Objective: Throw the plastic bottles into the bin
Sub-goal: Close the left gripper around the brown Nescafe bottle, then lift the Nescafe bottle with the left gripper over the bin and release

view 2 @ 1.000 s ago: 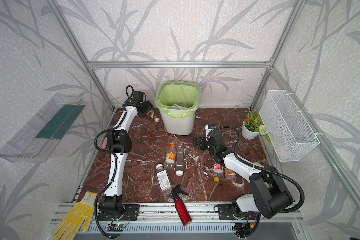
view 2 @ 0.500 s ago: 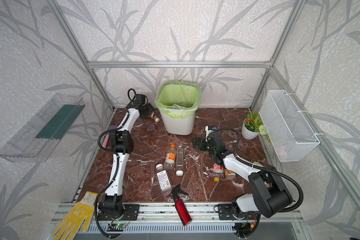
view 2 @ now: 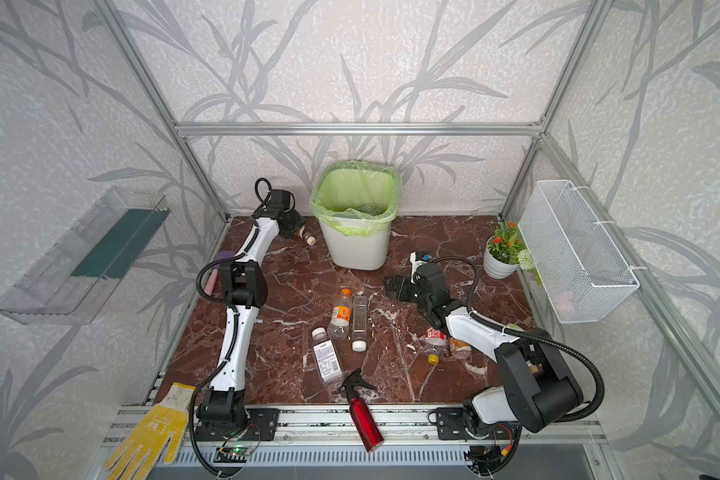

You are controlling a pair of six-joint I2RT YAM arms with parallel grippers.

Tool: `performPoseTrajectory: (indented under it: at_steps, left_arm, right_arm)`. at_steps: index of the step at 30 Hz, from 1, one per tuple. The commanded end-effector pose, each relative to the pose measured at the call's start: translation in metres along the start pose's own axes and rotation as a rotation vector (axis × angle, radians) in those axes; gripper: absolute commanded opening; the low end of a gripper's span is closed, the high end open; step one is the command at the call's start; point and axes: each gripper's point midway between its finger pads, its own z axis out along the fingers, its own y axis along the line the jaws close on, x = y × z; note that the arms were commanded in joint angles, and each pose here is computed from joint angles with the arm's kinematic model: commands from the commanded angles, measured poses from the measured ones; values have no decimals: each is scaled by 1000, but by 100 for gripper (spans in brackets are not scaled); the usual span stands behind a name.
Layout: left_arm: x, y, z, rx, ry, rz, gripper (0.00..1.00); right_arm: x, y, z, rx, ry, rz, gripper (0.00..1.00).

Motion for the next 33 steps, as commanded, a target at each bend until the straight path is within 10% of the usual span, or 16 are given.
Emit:
performPoseTrajectory:
  at_steps: [1, 12, 33]
  left_arm:
    - [-2, -1, -11, -1, 8, 42, 52]
    - [-8, -22, -92, 108, -56, 225, 45]
    - [68, 5, -370, 436, -449, 504, 45]
  right_arm:
    - [-2, 3, 2, -12, -8, -4, 96]
    - [-2, 2, -1, 3, 3, -36, 96]
    - [-4, 5, 10, 9, 44, -106, 96]
